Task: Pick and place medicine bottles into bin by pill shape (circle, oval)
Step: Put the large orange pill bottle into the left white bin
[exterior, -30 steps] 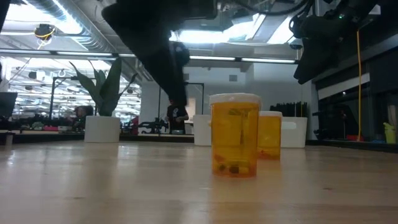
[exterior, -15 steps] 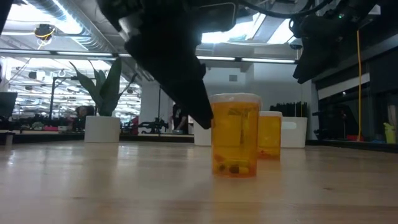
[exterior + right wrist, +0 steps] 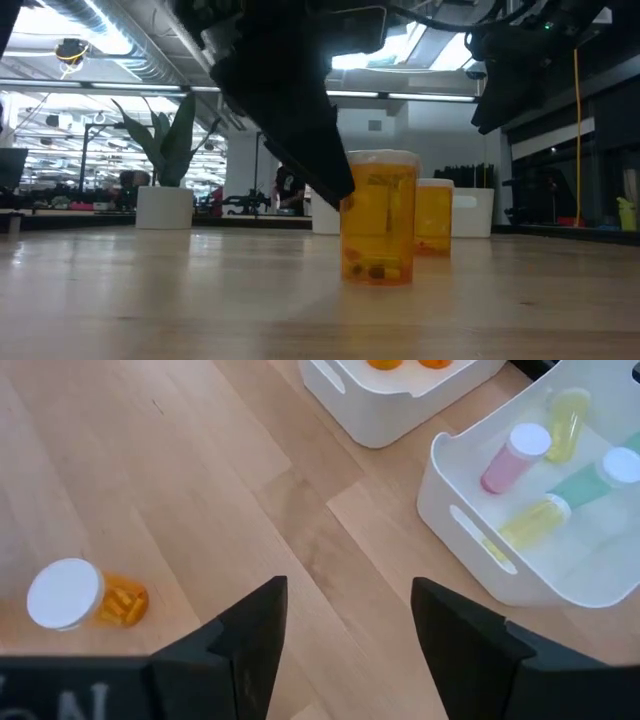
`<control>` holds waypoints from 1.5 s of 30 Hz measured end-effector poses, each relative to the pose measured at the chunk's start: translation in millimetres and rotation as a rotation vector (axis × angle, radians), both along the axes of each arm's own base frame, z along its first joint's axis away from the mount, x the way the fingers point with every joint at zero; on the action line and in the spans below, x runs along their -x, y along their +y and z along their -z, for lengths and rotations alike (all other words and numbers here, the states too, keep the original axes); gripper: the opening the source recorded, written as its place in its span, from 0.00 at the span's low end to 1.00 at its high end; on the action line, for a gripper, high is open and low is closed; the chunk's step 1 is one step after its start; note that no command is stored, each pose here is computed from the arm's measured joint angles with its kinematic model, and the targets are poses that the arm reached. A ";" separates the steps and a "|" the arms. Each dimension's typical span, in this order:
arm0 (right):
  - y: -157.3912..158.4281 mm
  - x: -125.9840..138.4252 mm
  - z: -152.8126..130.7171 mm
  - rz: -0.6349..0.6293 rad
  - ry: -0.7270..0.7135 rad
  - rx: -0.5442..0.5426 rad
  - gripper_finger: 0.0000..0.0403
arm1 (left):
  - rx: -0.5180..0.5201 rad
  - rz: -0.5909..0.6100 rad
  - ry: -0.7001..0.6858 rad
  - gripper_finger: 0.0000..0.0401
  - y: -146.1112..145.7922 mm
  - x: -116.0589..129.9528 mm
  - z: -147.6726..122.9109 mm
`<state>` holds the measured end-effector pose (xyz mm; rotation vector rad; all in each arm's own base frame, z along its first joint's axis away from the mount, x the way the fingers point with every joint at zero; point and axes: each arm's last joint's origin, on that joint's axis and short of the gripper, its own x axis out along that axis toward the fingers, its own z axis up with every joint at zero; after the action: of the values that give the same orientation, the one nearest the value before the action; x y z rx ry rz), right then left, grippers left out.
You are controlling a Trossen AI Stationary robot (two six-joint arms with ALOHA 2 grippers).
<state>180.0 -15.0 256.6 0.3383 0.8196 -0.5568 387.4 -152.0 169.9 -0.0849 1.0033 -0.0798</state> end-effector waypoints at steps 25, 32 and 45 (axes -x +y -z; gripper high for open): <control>0.0 0.5 0.4 0.000 0.006 -0.001 0.54 | -0.092 0.067 -0.137 0.46 22.6 -12.9 -17.5; 0.0 0.3 0.2 0.004 0.001 -0.004 0.54 | -0.321 -0.087 -0.268 0.46 102.8 -9.7 -82.9; 0.2 -0.2 -0.1 0.016 -0.011 -0.021 0.54 | -0.250 -0.462 -0.405 0.46 316.2 -2.1 -80.2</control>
<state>180.2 -14.8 256.7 0.3669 0.8128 -0.5616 389.5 164.2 250.1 -0.0659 0.5636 0.4354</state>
